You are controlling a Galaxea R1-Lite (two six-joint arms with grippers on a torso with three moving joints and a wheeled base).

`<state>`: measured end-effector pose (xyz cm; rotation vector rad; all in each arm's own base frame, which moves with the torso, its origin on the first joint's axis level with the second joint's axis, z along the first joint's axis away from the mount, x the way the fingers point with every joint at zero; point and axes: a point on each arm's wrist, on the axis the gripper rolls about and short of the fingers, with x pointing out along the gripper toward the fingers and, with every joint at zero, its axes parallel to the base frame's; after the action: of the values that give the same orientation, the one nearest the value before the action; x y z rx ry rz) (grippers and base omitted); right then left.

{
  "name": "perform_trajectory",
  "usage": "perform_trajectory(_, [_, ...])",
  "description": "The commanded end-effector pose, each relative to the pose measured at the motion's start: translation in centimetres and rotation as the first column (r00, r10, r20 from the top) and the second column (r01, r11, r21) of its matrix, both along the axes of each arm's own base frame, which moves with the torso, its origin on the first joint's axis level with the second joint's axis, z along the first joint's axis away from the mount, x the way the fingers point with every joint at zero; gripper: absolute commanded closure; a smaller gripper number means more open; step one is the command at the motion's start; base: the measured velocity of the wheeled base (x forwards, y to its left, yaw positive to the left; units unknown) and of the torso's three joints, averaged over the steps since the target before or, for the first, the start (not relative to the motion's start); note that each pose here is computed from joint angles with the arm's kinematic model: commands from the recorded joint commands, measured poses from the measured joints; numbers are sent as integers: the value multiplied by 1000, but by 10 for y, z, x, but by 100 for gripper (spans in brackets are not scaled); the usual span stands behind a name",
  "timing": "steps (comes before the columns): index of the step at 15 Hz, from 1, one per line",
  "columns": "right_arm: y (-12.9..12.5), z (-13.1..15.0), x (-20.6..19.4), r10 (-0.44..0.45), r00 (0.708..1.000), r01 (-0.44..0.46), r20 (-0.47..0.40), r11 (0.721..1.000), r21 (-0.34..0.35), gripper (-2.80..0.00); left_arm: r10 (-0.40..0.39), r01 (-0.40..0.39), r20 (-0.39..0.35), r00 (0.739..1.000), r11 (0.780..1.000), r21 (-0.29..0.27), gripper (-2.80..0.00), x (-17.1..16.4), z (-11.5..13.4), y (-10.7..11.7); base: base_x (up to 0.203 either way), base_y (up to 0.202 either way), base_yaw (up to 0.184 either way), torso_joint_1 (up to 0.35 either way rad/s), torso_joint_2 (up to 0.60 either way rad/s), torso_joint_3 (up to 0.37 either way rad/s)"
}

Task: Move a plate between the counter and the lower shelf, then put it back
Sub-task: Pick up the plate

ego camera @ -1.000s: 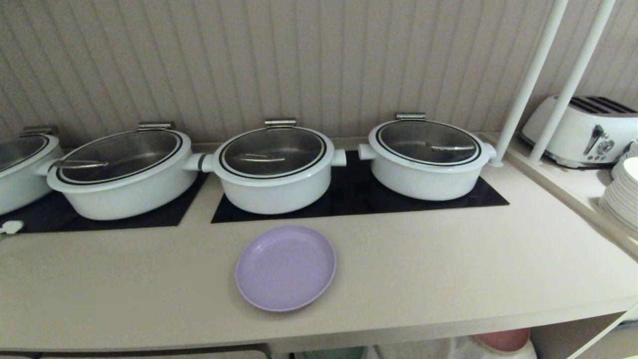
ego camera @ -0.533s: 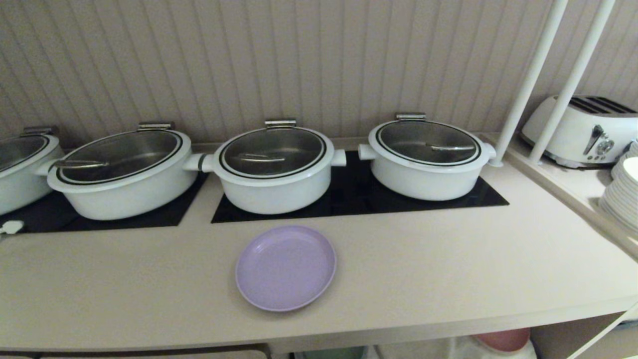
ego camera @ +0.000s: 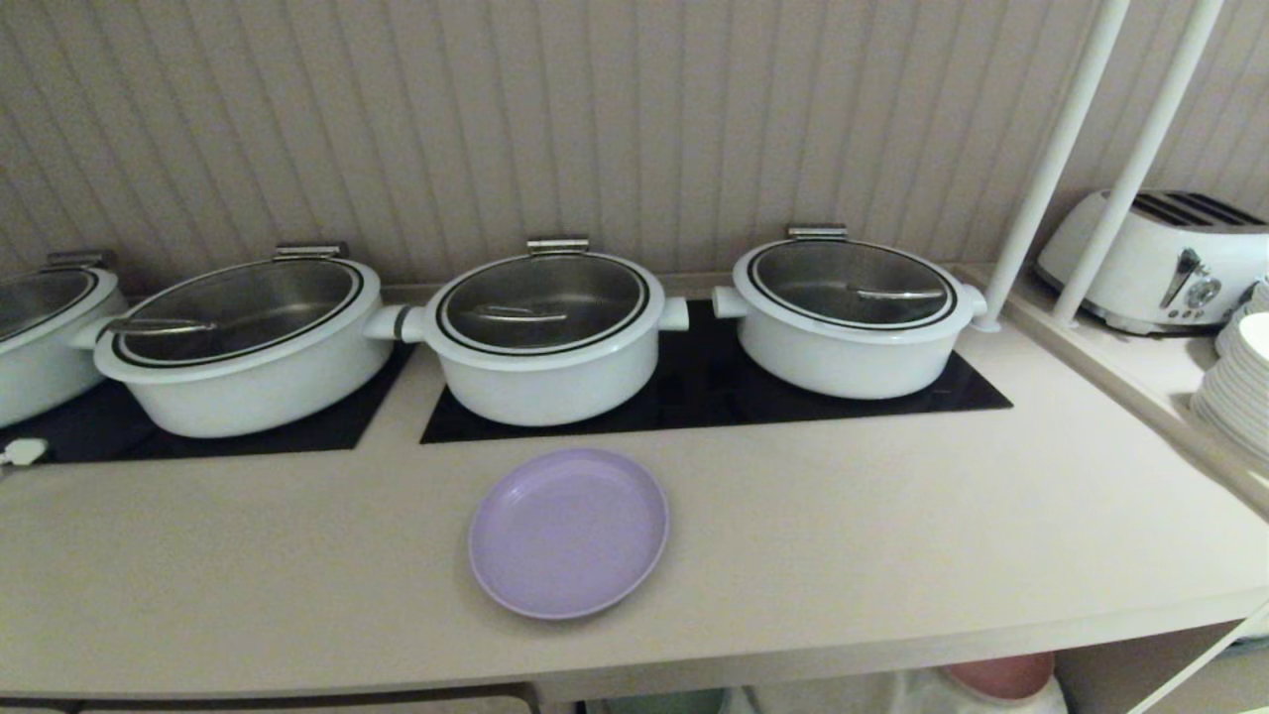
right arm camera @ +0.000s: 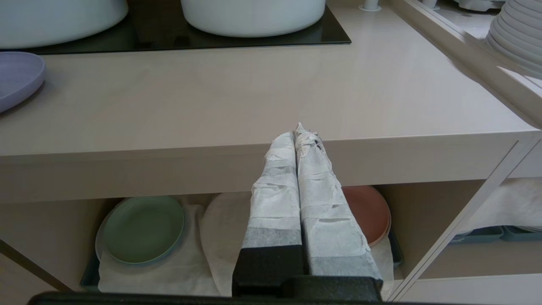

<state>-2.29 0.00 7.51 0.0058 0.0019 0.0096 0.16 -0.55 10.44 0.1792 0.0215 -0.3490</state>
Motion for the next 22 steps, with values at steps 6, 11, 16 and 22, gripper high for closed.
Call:
perform_trajectory(6, [0, 0, 0, 2, 1000, -2, -1, 1000, 0, 0, 65, -65, 104, 992, 998, -6, 0, -13, 5, -1, 0, 0, 0, 0, 0, 0])
perform_trajectory(11, [0, 0, 0, 1, 1000, -1, -1, 1000, 0, 0, 51, -51, 131, 990, 999, 0, 0, -30, -12, -1, 0, 0, 0, 0, 0, 0])
perform_trajectory(16, [0, 0, 0, 1, 1000, -1, -1, 1000, 0, 0, 263, -264, 106, 959, 965, -6, 0, -27, -17, 3, 0, 0, 0, 0, 0, 0])
perform_trajectory(22, [0, 0, 0, 1, 1000, -1, -1, 1000, 0, 0, 304, -304, 74, 950, 953, -7, 0, -25, -24, 4, 0, 0, 0, 0, 0, 0])
